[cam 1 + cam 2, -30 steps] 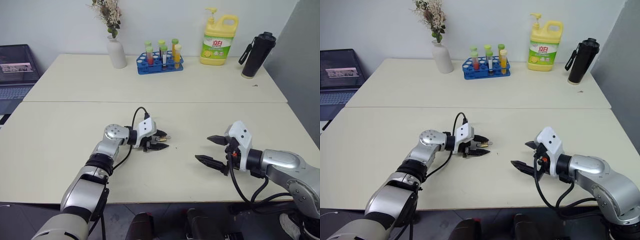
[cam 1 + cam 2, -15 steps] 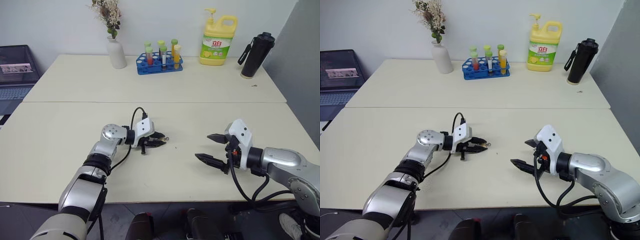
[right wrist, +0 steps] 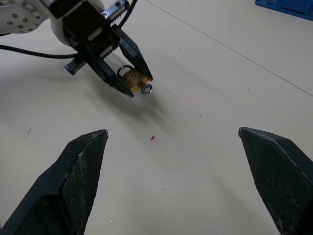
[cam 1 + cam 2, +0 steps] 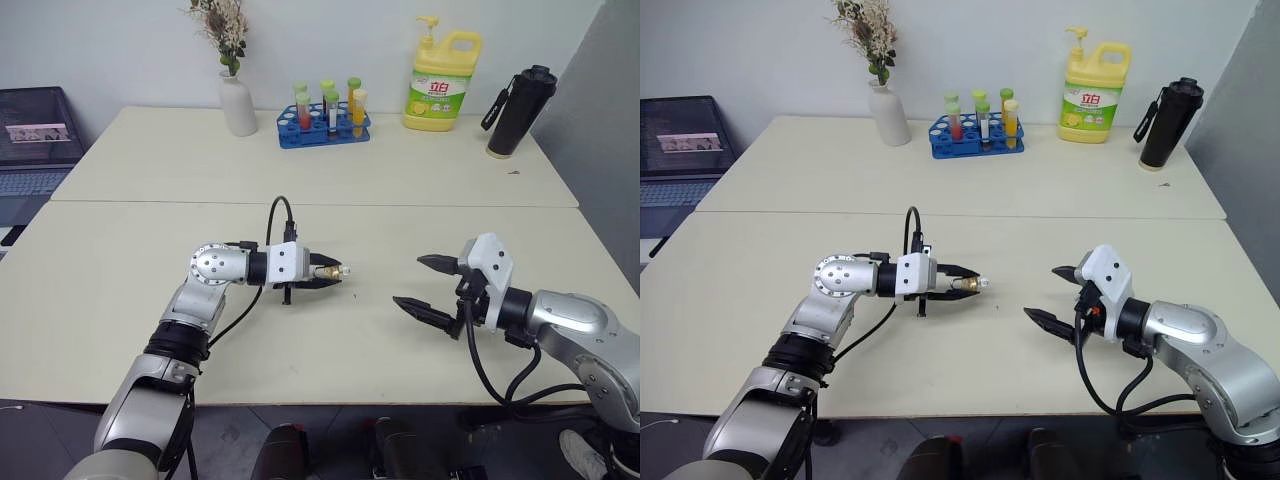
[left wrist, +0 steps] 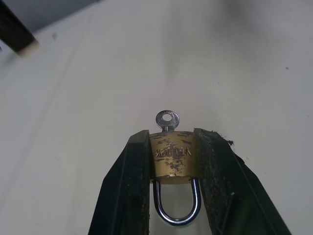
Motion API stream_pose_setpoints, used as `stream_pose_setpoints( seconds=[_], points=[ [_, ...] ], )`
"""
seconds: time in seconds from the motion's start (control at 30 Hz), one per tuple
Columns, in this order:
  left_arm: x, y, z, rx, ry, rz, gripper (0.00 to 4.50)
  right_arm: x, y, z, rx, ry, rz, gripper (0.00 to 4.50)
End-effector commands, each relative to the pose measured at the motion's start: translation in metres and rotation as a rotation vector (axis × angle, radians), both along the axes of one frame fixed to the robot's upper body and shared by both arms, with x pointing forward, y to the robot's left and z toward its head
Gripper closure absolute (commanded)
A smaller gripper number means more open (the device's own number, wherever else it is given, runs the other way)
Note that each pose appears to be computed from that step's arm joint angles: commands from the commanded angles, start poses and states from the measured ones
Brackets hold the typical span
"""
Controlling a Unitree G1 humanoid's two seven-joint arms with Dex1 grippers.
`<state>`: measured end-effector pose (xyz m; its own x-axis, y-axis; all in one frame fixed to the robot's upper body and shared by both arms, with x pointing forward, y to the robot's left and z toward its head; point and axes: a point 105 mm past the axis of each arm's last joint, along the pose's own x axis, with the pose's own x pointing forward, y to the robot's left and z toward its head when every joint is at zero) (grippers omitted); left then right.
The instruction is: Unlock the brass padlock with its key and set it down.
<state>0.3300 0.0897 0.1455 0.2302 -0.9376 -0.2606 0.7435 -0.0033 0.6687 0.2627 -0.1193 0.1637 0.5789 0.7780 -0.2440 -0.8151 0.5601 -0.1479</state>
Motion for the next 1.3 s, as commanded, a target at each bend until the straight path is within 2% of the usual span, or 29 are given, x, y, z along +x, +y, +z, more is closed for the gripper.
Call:
stream_pose_setpoints(
  seconds=[0.03,0.23,0.47,0.73,1.23,1.27,1.3],
  points=[
    [-0.019,-0.006,0.033,-0.059,-0.264,-0.057,3.52,-0.002,-0.002,0.01,0.034,-0.031,0.032,0.0],
    [-0.048,0.001,0.03,-0.062,-0.489,-0.141,3.52,-0.004,0.004,0.021,0.189,0.033,0.092,0.0],
    [-0.065,0.0,0.031,-0.074,-0.617,-0.188,3.52,-0.013,0.02,0.019,0.26,0.181,0.206,0.0],
    [-0.078,0.002,0.026,-0.068,-0.629,-0.188,3.52,-0.005,0.035,0.016,0.283,0.211,0.253,0.0],
    [-0.078,-0.003,0.032,-0.067,-0.711,-0.17,3.52,-0.009,0.058,0.014,0.335,0.358,0.338,0.0],
    [-0.079,-0.003,0.031,-0.065,-0.709,-0.17,3.52,-0.011,0.06,0.013,0.328,0.368,0.351,0.37],
    [-0.08,-0.004,0.03,-0.059,-0.71,-0.177,3.52,-0.011,0.061,0.012,0.325,0.371,0.357,0.55]
  ],
)
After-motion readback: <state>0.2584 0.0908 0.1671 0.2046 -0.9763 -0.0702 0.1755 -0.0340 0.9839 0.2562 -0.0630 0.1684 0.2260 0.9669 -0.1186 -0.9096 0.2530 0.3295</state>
